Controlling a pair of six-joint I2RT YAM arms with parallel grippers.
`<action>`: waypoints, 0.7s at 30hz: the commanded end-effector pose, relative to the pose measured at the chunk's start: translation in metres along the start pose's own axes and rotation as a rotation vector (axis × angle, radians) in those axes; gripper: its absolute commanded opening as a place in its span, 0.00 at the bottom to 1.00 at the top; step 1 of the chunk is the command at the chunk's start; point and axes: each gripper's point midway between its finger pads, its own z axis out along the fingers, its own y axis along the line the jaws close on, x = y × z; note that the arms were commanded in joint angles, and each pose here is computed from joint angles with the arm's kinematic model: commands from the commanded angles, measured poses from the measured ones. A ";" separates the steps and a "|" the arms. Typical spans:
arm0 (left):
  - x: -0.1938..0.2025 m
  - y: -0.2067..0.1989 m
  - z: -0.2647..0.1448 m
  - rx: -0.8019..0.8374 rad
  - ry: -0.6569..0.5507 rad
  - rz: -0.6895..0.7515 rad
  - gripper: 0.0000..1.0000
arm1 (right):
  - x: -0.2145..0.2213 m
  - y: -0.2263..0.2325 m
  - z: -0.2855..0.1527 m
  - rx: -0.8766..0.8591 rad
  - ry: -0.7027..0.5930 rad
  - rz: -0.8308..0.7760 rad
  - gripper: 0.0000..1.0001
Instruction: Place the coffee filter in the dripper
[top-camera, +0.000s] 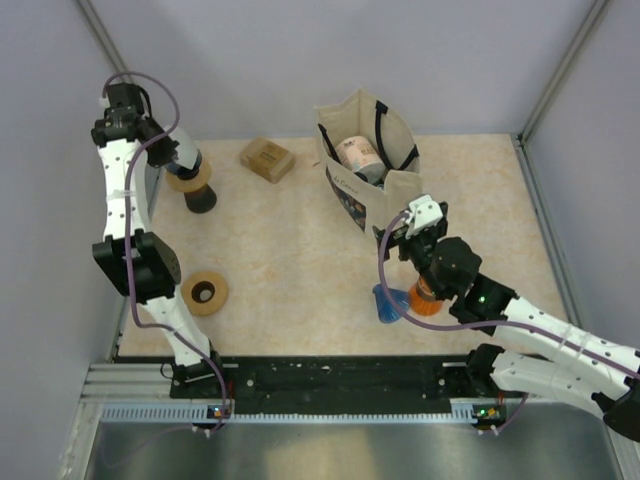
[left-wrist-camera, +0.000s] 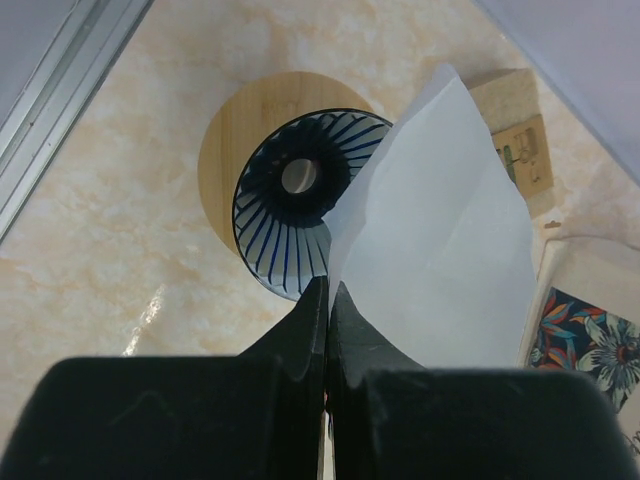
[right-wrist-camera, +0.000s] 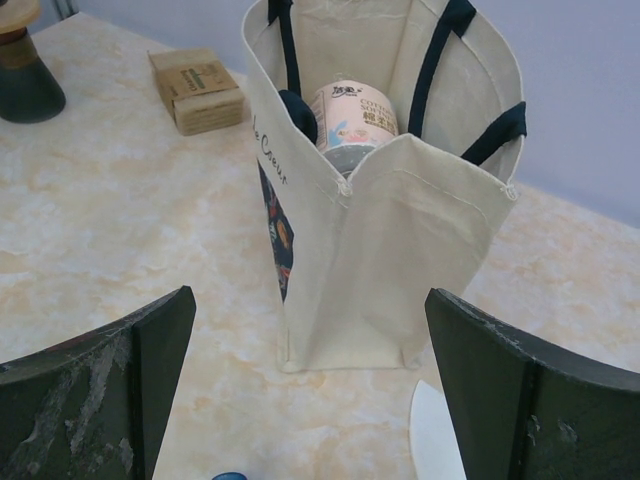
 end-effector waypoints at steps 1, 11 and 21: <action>-0.011 0.005 -0.002 -0.016 -0.026 0.014 0.00 | -0.006 -0.006 0.001 0.032 -0.022 0.010 0.99; -0.006 0.015 0.020 -0.043 0.020 0.033 0.04 | -0.001 -0.010 0.001 0.055 -0.008 0.000 0.99; -0.010 0.012 0.029 -0.024 0.028 0.036 0.11 | 0.001 -0.013 -0.001 0.066 -0.007 0.001 0.99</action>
